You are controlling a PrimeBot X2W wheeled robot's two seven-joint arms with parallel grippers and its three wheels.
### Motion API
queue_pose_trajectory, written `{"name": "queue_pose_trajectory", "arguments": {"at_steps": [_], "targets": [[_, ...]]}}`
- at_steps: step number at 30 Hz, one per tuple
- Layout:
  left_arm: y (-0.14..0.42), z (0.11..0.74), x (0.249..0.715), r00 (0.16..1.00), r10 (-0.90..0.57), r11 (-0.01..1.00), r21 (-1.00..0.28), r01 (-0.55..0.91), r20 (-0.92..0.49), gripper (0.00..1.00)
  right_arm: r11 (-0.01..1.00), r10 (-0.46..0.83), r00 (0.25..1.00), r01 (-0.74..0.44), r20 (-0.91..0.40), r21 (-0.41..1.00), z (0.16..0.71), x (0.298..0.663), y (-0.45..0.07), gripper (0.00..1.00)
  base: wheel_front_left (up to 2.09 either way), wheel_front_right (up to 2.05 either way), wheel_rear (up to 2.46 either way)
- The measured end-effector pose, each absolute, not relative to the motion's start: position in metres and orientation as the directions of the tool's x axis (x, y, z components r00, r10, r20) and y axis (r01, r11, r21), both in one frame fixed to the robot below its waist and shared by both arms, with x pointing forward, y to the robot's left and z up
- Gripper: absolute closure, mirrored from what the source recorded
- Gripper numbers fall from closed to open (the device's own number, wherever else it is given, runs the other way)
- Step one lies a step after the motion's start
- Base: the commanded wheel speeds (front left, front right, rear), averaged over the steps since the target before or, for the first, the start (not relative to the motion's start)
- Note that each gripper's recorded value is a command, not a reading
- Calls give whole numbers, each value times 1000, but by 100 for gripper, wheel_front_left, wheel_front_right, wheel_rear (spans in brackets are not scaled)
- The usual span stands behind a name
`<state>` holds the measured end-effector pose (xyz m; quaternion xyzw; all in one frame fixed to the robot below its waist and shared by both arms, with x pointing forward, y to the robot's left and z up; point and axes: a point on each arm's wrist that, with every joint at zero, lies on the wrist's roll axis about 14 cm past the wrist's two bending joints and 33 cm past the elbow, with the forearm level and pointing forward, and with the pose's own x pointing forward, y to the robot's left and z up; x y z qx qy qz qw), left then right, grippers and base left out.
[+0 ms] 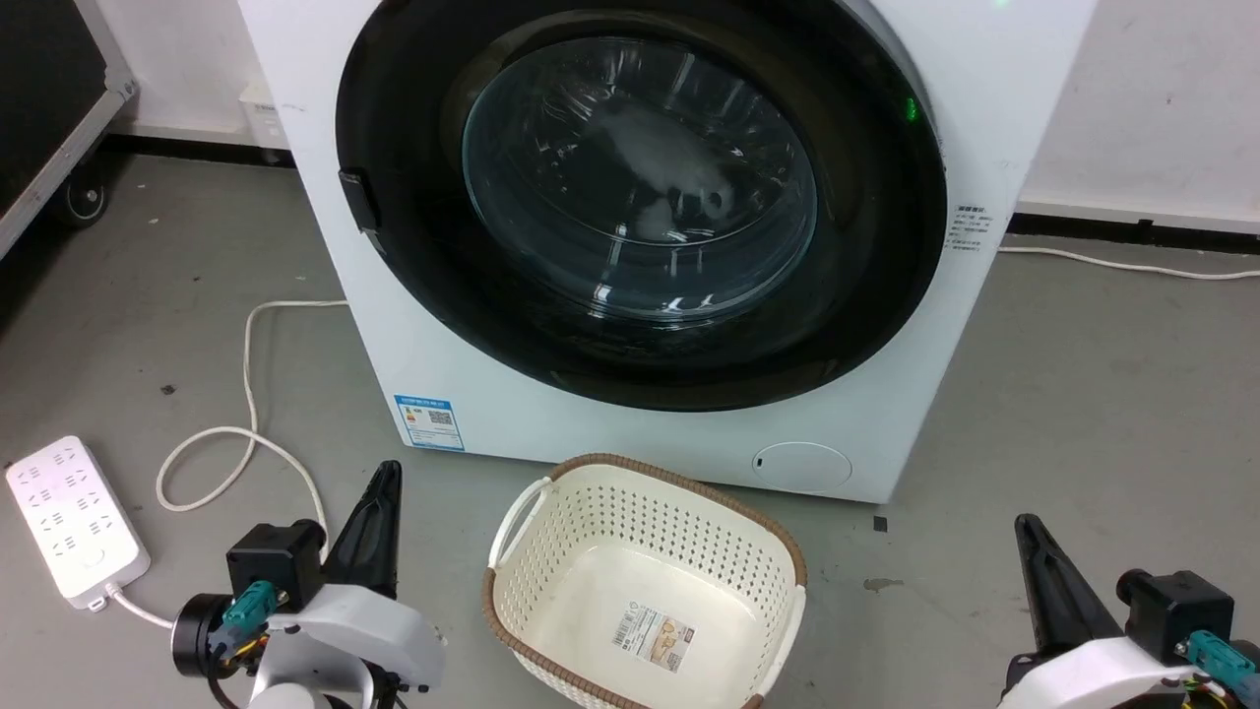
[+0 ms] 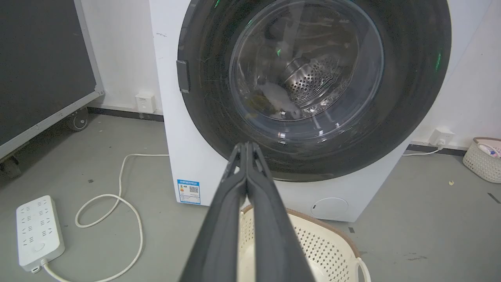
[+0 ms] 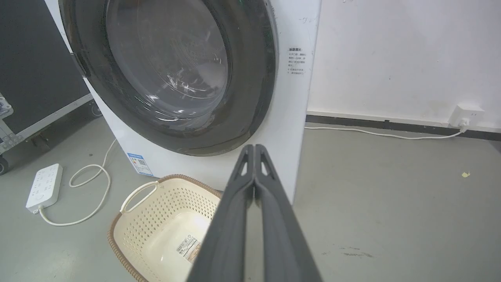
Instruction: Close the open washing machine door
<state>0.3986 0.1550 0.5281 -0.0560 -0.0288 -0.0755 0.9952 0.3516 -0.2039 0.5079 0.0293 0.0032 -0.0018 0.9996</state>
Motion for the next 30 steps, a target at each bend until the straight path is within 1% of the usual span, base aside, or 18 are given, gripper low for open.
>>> {"name": "queue_pose_trajectory", "arguments": {"at_steps": [30], "targets": [[158, 530, 393, 992, -119, 990, -65, 122, 51, 100, 999, 36, 999, -36, -16, 28, 511, 357, -191, 100, 0, 0, 0]]}}
